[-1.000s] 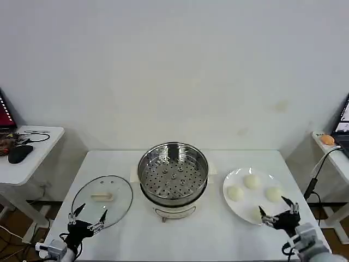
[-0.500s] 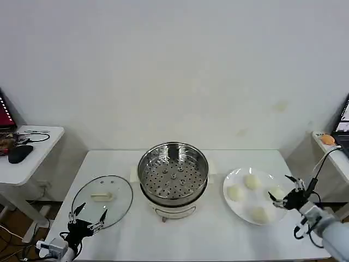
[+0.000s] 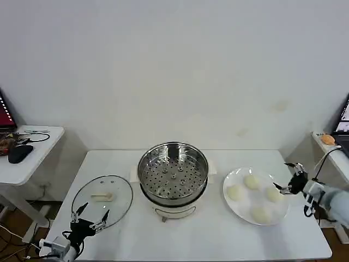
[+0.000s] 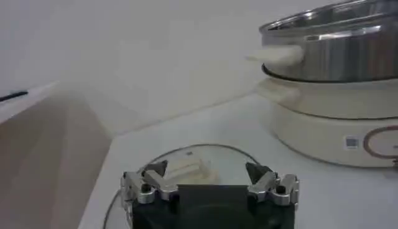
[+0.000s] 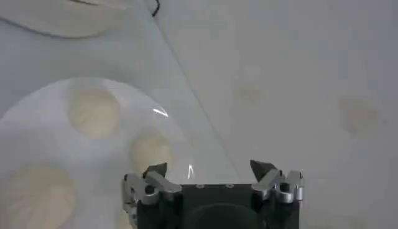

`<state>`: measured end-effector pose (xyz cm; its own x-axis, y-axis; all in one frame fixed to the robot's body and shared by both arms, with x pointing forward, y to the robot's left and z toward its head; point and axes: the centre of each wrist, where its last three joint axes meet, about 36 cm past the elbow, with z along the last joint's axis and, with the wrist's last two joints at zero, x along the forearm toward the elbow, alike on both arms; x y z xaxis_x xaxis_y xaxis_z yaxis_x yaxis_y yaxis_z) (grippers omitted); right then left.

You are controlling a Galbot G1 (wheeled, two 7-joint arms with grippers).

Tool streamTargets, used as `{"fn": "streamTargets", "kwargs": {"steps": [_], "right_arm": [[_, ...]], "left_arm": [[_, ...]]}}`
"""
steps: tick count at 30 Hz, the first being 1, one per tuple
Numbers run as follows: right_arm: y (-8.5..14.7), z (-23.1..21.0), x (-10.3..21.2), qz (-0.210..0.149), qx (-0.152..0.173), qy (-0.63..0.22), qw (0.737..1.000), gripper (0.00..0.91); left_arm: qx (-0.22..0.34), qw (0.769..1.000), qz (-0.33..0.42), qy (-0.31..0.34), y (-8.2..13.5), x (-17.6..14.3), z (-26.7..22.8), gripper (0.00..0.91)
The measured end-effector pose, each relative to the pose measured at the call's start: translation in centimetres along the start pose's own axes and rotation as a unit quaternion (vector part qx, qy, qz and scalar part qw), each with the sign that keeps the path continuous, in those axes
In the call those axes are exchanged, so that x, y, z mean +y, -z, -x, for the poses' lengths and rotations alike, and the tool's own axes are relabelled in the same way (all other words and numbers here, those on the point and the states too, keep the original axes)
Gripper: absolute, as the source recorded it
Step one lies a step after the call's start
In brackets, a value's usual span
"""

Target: Take steamed baozi put them in steamer then cover it.

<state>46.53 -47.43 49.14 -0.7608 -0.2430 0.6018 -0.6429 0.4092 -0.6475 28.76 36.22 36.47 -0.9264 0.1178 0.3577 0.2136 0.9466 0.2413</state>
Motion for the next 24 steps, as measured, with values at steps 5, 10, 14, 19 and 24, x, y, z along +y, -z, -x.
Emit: {"fn": "streamTargets", "kwargs": {"steps": [5, 10, 14, 19, 24], "right_arm": [[0.9, 2.3, -1.5, -0.024, -0.006, 0.033, 0.999, 0.907], [2.0, 4.6, -2.9, -0.052, 0.001, 0.069, 0.996, 0.907], [3.2, 6.2, -4.2, -0.079, 0.006, 0.096, 0.992, 0.907], [4.6, 8.1, -6.0, -0.104, 0.014, 0.127, 0.986, 0.907], [5.9, 9.8, -7.9, -0.124, 0.023, 0.163, 0.979, 0.907]], "left_arm": [[-0.001, 1.000, -0.003, -0.001, 0.2, 0.0, 0.0, 0.907], [0.002, 1.000, -0.008, -0.001, 0.1, 0.1, -0.1, 0.907], [0.004, 1.000, -0.014, 0.000, 0.1, 0.1, -0.2, 0.907], [0.003, 1.000, -0.019, 0.003, 0.1, 0.1, -0.1, 0.907], [0.003, 1.000, -0.025, 0.003, 0.1, 0.0, -0.2, 0.907]]}}
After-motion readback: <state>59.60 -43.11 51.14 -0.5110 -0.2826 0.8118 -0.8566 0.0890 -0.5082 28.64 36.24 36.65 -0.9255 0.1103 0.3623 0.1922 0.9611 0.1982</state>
